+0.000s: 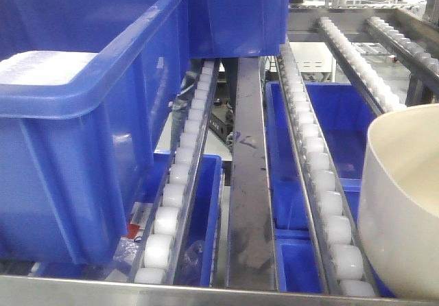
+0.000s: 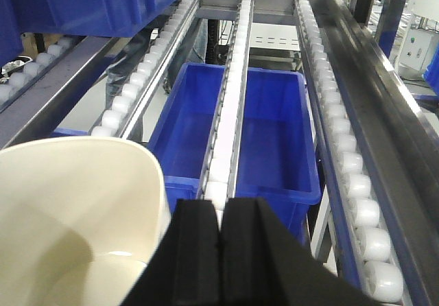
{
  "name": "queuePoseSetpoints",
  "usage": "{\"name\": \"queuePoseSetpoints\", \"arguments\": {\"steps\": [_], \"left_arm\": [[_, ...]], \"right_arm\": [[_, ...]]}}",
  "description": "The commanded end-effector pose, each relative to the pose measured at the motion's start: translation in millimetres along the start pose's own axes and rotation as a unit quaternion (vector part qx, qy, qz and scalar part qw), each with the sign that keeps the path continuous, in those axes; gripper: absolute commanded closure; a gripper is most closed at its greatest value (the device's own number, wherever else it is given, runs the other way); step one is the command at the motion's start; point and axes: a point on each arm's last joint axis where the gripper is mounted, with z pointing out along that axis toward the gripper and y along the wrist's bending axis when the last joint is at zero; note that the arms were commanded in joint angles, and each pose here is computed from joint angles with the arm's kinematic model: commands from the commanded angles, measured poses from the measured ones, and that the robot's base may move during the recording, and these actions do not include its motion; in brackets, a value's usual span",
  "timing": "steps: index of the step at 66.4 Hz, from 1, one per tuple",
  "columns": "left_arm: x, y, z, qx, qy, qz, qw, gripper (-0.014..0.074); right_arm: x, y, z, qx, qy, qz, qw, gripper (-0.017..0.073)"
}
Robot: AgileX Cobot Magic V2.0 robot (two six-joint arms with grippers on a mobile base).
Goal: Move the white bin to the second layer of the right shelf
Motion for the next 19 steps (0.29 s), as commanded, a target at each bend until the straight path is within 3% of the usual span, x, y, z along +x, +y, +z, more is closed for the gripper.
{"name": "queuePoseSetpoints", "arguments": {"steps": [1,19], "left_arm": [[3.7,-0.2,0.6,0.001,-0.033,-0.001,0.999,0.0509],[3.7,-0.2,0.6,0.001,-0.033,-0.001,0.999,0.0509]], "right_arm": [[-14.6,-1.0,-2.8,0.007,-0.062,-0.006,0.998,0.0503],[-14.6,-1.0,-2.8,0.007,-0.062,-0.006,0.998,0.0503]]}}
